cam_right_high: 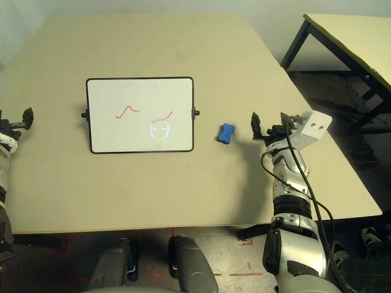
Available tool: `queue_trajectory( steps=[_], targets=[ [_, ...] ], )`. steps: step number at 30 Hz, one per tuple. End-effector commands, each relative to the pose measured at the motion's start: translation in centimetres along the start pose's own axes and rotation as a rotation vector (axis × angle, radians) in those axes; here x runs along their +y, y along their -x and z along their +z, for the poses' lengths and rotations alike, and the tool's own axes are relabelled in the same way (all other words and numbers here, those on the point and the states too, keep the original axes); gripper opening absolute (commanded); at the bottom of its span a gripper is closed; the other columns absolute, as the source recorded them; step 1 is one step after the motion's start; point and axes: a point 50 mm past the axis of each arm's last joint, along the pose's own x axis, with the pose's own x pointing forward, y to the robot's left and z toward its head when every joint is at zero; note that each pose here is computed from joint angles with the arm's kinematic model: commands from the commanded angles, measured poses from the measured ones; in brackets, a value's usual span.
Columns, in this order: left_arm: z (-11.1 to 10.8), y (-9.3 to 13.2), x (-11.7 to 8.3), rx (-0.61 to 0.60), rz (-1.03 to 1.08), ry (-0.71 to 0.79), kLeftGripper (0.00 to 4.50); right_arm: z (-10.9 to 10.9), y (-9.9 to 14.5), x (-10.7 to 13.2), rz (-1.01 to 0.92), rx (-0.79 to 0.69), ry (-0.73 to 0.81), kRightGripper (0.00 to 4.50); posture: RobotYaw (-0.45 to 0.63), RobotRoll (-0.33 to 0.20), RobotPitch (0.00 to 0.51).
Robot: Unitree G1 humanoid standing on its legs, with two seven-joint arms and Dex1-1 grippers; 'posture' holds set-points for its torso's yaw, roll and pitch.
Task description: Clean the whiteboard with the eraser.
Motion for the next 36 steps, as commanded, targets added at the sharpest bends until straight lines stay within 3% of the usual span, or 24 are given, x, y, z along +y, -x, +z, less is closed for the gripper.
queue_trajectory(
  steps=[1, 7, 12, 17, 21, 29, 36],
  targets=[
    [-0.4, 0.0, -0.3, 0.016, -0.003, 0.004, 4.5, -0.5, 0.3, 0.1, -0.001, 0.014, -0.02, 4.46, -0.06, 0.0, 0.126],
    [-0.2, -0.4, -1.5, 0.005, -0.045, 0.011, 4.5, 0.0, 0.6, -0.1, -0.017, 0.013, -0.009, 4.46, -0.08, 0.0, 0.127],
    [3.8, -2.1, -3.4, -0.08, -0.238, 0.003, 4.5, 2.3, 0.8, -0.6, -0.074, 0.128, 0.0, 4.46, -0.09, 0.0, 0.122],
    [8.2, -2.4, -6.2, -0.107, -0.566, -0.016, 4.5, 5.2, 1.3, 1.7, -0.002, 0.34, -0.011, 4.46, -0.1, 0.0, 0.114],
    [10.2, -1.5, -8.5, -0.078, -0.778, -0.055, 4.5, 6.6, 1.5, 3.6, 0.03, 0.479, -0.022, 4.46, -0.1, 0.0, 0.104],
    [10.3, 0.9, -13.2, 0.0, -1.046, -0.083, 4.5, 6.5, 0.3, 7.4, 0.051, 0.639, -0.034, 4.46, -0.1, 0.0, 0.086],
    [9.1, 2.2, -15.4, 0.061, -1.155, -0.105, 4.5, 5.0, -0.5, 8.8, 0.059, 0.719, -0.032, 4.46, -0.08, 0.0, 0.088]
  ],
)
